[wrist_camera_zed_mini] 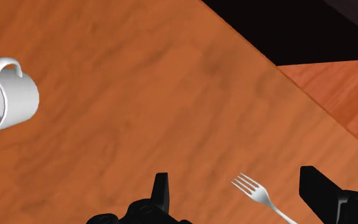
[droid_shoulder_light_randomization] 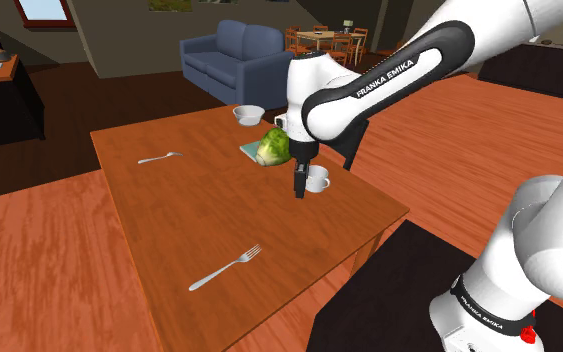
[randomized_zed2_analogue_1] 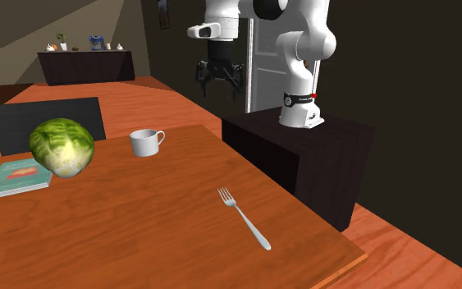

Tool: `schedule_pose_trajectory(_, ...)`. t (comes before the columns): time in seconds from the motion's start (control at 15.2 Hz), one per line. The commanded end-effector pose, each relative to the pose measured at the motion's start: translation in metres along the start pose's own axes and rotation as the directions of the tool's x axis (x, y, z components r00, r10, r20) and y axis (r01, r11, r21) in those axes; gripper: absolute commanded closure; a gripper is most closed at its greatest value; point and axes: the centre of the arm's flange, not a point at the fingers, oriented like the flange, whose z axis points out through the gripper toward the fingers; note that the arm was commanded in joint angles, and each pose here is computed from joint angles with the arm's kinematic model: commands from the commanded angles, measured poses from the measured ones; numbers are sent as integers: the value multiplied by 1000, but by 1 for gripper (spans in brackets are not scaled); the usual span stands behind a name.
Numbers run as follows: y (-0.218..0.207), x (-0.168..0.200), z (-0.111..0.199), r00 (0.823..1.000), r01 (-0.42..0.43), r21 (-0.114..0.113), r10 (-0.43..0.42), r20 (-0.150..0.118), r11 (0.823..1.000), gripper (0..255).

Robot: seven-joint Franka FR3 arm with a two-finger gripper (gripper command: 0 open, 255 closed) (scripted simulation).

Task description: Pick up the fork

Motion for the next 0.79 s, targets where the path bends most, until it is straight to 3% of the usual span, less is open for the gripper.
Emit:
schedule_pose_trajectory(0.0, -5, 19, 19, 998, 58, 1, -58, -3, 998, 0)
schedule_pose_trajectory(0.33, -22, 61, 66, 981, 196, 2, -196, -9, 981, 0)
schedule_pose_trajectory(0.73, -50, 109, 121, 934, 356, 3, -356, -16, 934, 0)
